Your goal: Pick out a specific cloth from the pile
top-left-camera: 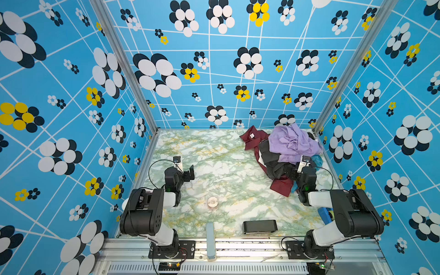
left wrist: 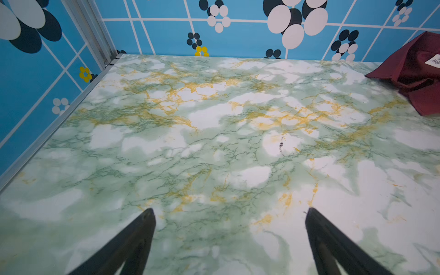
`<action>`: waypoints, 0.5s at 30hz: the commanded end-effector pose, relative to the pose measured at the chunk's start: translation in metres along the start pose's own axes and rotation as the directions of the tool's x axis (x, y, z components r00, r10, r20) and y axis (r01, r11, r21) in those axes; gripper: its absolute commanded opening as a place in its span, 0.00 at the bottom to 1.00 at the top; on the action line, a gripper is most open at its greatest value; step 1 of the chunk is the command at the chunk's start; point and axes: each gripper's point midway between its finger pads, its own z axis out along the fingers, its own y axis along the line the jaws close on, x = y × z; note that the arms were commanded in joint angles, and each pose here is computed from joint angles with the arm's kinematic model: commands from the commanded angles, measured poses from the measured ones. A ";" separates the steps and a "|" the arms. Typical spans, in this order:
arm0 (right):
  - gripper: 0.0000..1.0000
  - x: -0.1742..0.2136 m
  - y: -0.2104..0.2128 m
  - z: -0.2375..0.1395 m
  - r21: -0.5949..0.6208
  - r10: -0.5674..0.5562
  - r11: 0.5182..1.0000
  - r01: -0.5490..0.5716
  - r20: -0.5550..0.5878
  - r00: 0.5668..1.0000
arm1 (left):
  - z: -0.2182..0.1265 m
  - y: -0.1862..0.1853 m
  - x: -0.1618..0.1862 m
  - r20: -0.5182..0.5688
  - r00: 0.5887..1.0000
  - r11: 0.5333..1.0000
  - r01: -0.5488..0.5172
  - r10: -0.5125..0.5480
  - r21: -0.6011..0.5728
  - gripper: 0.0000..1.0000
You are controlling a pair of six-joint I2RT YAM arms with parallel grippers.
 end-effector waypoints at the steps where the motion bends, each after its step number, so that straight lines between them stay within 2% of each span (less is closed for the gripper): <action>1: 0.99 -0.004 0.004 0.000 -0.016 0.003 1.000 -0.003 0.019 1.000 | 0.003 -0.004 -0.009 0.015 1.000 1.000 -0.021 0.021 0.014 0.99; 15: 0.99 -0.004 0.004 0.000 -0.014 0.003 1.000 -0.003 0.019 1.000 | 0.003 -0.004 -0.009 0.015 1.000 1.000 -0.022 0.022 0.015 0.99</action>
